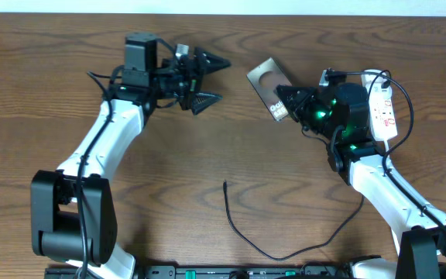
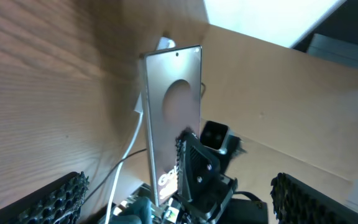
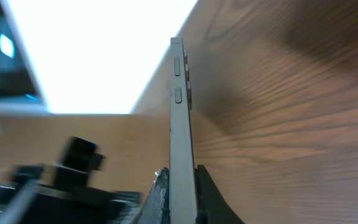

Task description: Plug charger to phone and switch on socket

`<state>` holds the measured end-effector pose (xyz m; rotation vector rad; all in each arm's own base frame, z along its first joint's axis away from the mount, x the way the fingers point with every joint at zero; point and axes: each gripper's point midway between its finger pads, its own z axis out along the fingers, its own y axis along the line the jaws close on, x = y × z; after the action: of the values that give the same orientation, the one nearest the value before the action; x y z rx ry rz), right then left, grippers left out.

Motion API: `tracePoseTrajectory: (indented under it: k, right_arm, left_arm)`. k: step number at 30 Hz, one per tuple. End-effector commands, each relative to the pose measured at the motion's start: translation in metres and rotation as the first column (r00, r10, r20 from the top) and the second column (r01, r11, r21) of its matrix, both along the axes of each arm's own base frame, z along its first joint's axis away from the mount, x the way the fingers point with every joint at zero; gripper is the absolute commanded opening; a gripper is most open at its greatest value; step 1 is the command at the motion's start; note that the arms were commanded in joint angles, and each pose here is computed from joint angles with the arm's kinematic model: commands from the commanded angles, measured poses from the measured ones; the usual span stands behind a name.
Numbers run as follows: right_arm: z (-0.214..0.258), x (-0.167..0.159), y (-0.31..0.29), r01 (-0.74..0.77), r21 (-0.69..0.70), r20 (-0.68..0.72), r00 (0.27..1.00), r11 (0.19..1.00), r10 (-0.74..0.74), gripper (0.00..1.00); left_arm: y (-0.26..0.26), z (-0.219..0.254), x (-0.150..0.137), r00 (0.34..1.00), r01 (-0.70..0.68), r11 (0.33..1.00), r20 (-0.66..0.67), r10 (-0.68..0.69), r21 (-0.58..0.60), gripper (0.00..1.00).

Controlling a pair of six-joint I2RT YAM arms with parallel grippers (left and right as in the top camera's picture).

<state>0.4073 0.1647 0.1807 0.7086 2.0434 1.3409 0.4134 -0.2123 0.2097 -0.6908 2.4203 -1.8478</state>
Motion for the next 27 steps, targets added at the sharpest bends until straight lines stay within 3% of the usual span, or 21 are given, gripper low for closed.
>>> tracePoseTrajectory:
  k: [1, 6, 16, 27]
  right_arm:
    - [0.022, 0.001, 0.01, 0.058, 0.234, -0.119, 0.992, 0.97, -0.03, 0.01]
    - [0.036, -0.001, 0.027, 0.084, 0.356, -0.167, 0.986, 0.931, -0.025, 0.01]
    - [0.077, 0.003, 0.047, 0.105, 0.476, -0.07, 0.994, 0.873, -0.081, 0.02]
    - [0.079, -0.014, 0.079, 0.07, 0.526, -0.113, 0.994, 0.848, -0.013, 0.02]
  left_arm:
    - [0.002, 0.032, 0.0, 0.995, 0.045, 0.998, 0.096, -0.04, -0.054, 0.95]
    - [0.002, 0.061, 0.014, 0.959, 0.044, 0.996, 0.281, -0.02, -0.078, 0.95]
    - [0.007, 0.061, 0.029, 0.969, -0.055, 0.995, 0.234, 0.073, -0.083, 0.95]
    - [0.006, 0.058, 0.037, 0.97, -0.119, 0.99, 0.204, 0.132, -0.075, 0.95]
